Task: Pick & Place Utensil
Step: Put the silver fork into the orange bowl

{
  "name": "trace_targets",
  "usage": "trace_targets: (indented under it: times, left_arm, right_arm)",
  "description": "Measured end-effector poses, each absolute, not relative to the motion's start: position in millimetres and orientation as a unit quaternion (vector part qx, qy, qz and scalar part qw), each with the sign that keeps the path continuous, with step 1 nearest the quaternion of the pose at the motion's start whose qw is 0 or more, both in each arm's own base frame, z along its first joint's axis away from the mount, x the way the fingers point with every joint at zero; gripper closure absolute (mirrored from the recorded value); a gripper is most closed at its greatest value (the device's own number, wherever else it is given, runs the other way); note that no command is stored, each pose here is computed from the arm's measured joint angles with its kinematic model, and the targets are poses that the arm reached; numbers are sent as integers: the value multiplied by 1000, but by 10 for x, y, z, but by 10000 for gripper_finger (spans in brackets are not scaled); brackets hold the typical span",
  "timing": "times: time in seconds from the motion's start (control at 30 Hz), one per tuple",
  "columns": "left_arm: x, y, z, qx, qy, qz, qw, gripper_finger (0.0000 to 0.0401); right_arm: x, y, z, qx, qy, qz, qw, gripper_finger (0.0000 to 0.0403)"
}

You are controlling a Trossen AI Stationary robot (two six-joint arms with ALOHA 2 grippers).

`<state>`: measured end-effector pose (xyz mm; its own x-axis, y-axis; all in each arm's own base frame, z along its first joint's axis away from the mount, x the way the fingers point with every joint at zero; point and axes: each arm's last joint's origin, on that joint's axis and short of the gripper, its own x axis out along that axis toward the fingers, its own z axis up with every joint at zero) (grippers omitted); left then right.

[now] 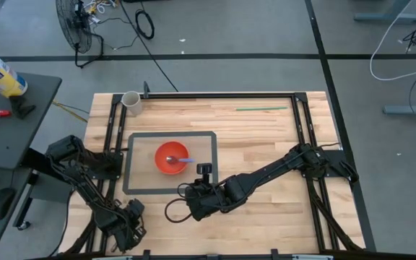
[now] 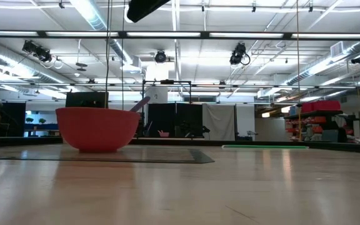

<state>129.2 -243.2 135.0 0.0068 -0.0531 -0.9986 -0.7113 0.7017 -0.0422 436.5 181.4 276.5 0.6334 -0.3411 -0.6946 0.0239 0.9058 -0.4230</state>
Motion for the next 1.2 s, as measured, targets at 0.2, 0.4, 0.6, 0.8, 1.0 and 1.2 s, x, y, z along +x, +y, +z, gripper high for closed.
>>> trace_targets:
  times: [0.2,0.4,0.6,0.8,1.0,1.2]
  left_arm:
    - [1280,-2430,1345,-283,666,252,643,354]
    - [1305,-2405,1349,-262,668,237,655,389]
    - [1427,-2305,1412,-243,657,212,681,366]
    - [1623,-2157,1539,-231,630,179,720,370]
    - [1810,-1916,1774,-227,629,121,734,388]
    - [1929,-1527,2085,-242,627,75,737,375]
  right_arm:
    - [4373,1796,2765,-198,417,-101,881,374]
    - [4375,1796,2767,-214,417,-94,878,373]
    - [4362,1803,2761,-224,423,-89,874,373]
    - [4310,1823,2755,-233,437,-86,865,373]
    - [4227,1807,2716,-201,467,-112,854,373]
    - [4129,1871,2688,-163,488,-129,848,373]
